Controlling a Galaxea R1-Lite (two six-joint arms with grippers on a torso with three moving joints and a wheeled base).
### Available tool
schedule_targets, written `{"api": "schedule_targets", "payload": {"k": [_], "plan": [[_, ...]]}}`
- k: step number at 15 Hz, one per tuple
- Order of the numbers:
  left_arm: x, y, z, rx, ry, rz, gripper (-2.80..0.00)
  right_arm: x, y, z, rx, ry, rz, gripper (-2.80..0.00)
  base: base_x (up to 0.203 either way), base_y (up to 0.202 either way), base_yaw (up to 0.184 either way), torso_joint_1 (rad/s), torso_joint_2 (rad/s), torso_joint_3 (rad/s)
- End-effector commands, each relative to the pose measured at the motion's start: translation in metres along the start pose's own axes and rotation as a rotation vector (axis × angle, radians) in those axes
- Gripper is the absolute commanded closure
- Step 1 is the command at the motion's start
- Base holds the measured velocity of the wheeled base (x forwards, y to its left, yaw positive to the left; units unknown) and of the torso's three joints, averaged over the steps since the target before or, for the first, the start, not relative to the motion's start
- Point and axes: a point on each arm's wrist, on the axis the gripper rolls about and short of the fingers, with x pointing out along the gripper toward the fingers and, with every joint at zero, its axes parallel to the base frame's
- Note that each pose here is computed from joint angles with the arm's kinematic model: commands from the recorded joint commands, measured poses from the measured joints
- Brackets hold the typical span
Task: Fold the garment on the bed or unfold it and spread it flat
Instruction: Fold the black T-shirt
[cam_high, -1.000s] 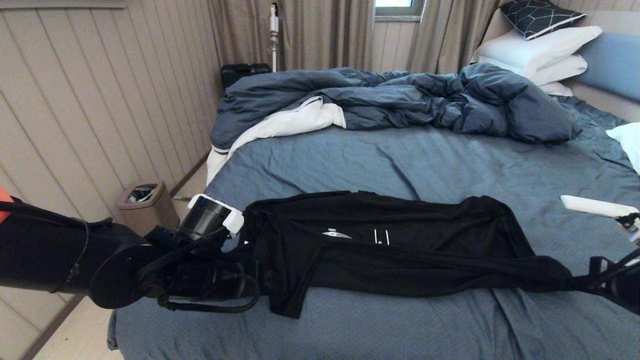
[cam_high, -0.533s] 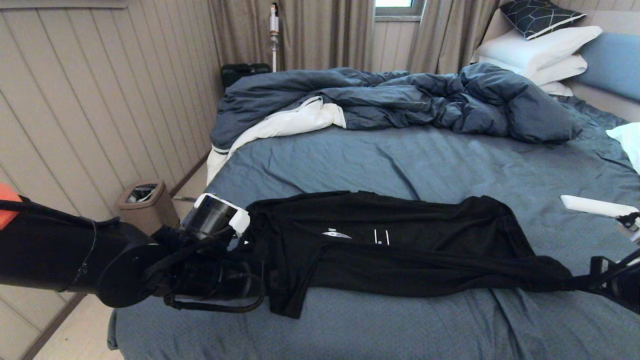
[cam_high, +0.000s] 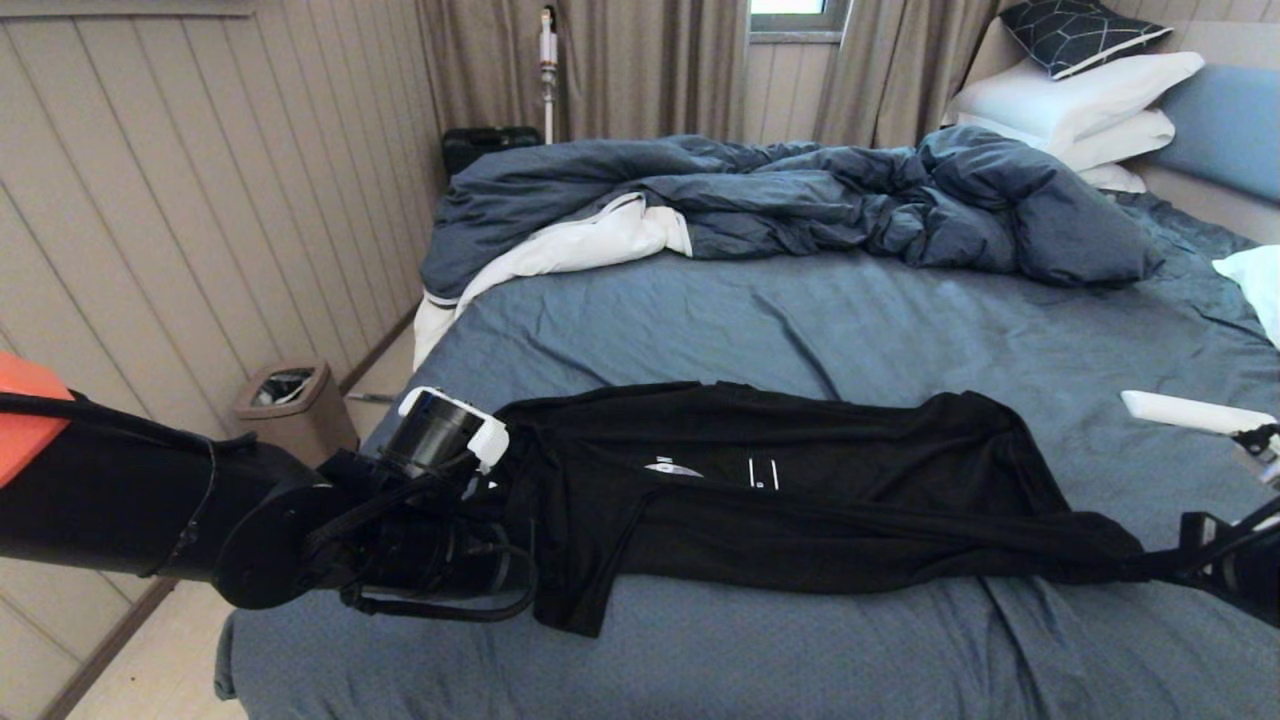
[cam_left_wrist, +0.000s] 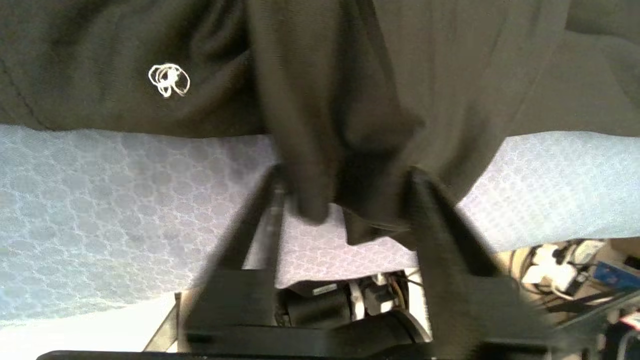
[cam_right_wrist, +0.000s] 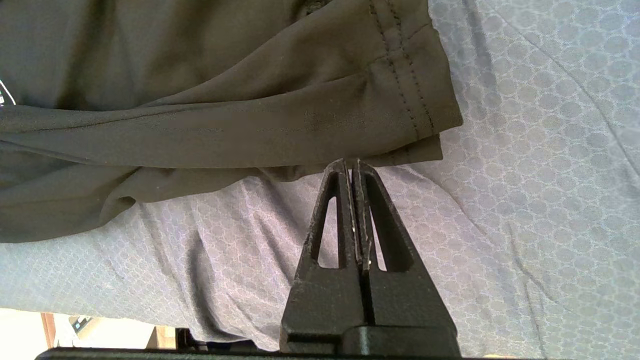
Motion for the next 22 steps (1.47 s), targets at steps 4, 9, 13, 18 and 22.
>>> {"api": "schedule_targets", "payload": {"k": [4, 9, 13, 18, 22], "plan": [[-0.022, -0.009, 0.005, 0.008, -0.061, -0.048, 0.0, 0.002, 0.0, -0.001, 0.002, 0.007, 0.001, 0.0, 0.0, 0.0, 0.0, 0.0, 0.0, 0.0], [-0.038, -0.027, 0.026, 0.016, -0.154, -0.111, 0.0, 0.004, -0.002, -0.001, 0.004, 0.017, 0.001, 0.0, 0.0, 0.0, 0.0, 0.0, 0.0, 0.0], [-0.031, -0.047, 0.062, -0.003, -0.23, -0.15, 0.0, 0.006, -0.002, -0.002, 0.009, 0.024, 0.002, 0.0, 0.0, 0.0, 0.0, 0.0, 0.0, 0.0], [-0.005, -0.037, 0.104, -0.071, -0.276, -0.1, 0.0, 0.006, -0.002, -0.005, 0.011, 0.033, 0.003, 0.0, 0.0, 0.0, 0.0, 0.0, 0.0, 0.0], [-0.001, -0.03, 0.118, -0.097, -0.422, -0.032, 0.0, 0.009, -0.002, -0.008, -0.005, 0.007, 0.003, 0.0, 0.0, 0.0, 0.0, 0.0, 0.0, 0.0]]}}
